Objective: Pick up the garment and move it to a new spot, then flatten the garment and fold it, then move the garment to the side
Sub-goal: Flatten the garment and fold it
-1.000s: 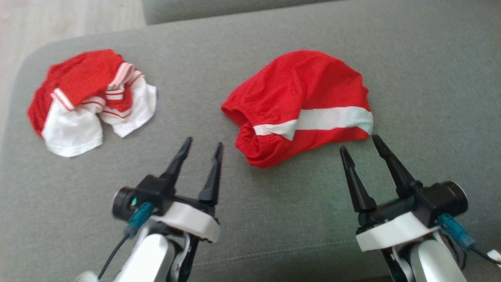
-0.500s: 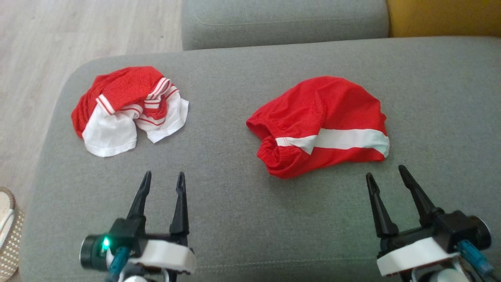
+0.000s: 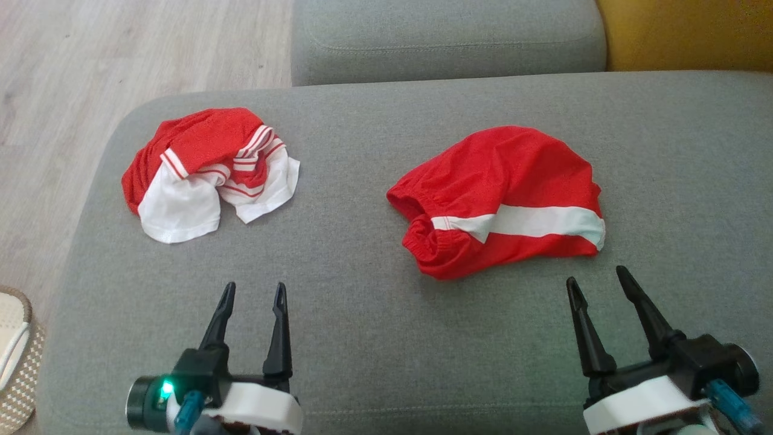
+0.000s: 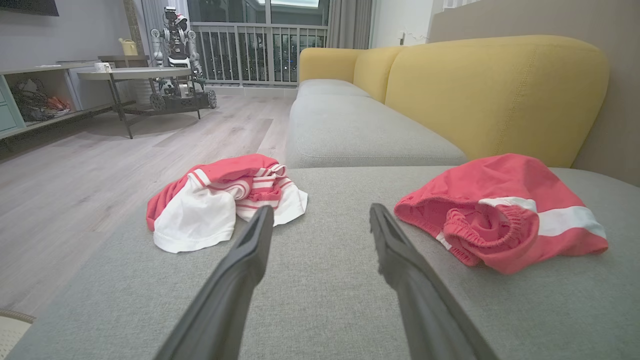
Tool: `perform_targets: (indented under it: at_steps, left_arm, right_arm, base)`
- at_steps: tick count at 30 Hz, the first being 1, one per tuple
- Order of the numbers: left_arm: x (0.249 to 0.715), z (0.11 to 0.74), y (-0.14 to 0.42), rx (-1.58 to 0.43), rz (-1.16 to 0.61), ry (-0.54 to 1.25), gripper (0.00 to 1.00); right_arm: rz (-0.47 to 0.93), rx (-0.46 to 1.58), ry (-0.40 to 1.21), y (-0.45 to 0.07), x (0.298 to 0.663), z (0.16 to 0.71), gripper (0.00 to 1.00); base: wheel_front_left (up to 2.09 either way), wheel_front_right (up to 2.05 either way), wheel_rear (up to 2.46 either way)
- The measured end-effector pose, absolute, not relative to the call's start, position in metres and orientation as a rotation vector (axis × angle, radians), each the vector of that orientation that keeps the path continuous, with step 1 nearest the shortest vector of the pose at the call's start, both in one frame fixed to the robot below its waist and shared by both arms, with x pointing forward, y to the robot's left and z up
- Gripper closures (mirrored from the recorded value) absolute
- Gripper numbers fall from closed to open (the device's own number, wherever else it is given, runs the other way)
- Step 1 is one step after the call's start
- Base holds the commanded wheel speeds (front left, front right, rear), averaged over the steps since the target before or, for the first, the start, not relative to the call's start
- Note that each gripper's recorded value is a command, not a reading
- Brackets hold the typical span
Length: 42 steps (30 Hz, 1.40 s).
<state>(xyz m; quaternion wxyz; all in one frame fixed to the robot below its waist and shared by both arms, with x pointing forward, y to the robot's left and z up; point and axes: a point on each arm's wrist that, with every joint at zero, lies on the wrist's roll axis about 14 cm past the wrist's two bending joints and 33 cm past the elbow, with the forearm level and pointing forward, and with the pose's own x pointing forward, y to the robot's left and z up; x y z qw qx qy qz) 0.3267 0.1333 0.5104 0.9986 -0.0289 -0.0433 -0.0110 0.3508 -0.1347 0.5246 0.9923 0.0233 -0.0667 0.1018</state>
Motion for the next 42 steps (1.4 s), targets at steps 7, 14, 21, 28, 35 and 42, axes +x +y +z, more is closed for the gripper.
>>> perform_targets:
  at_steps: [7,14,21,28,35,42]
  left_arm:
    - [0.325,0.507,0.134,-0.049,-0.025,-0.079,0.0]
    - [0.325,0.507,0.132,-0.049,-0.03,-0.079,0.0]
    - [0.34,0.507,0.091,-0.119,-0.209,-0.063,0.0]
    - [0.375,0.505,0.018,-0.246,-0.484,0.006,0.0]
    - [0.399,0.48,-0.026,-0.373,-0.606,0.206,0.0]
    - [0.41,0.447,-0.041,-0.442,-0.599,0.41,0.0]
  right_arm:
    - [0.204,0.046,-0.134,-0.135,0.352,0.525,0.0]
    - [0.2,0.045,-0.136,-0.136,0.351,0.525,0.0]
    - [0.2,0.039,-0.123,-0.136,0.349,0.521,0.0]
    - [0.168,0.025,-0.111,-0.145,0.354,0.517,0.0]
    - [0.12,0.01,-0.092,-0.161,0.364,0.511,0.0]
    - [0.083,0.002,-0.074,-0.173,0.367,0.505,0.0]
  base:
    - [0.0,0.0,0.0]
    - [0.0,0.0,0.0]
    - [0.0,0.0,0.0]
    - [0.0,0.0,0.0]
    - [0.0,0.0,0.0]
    - [0.0,0.0,0.0]
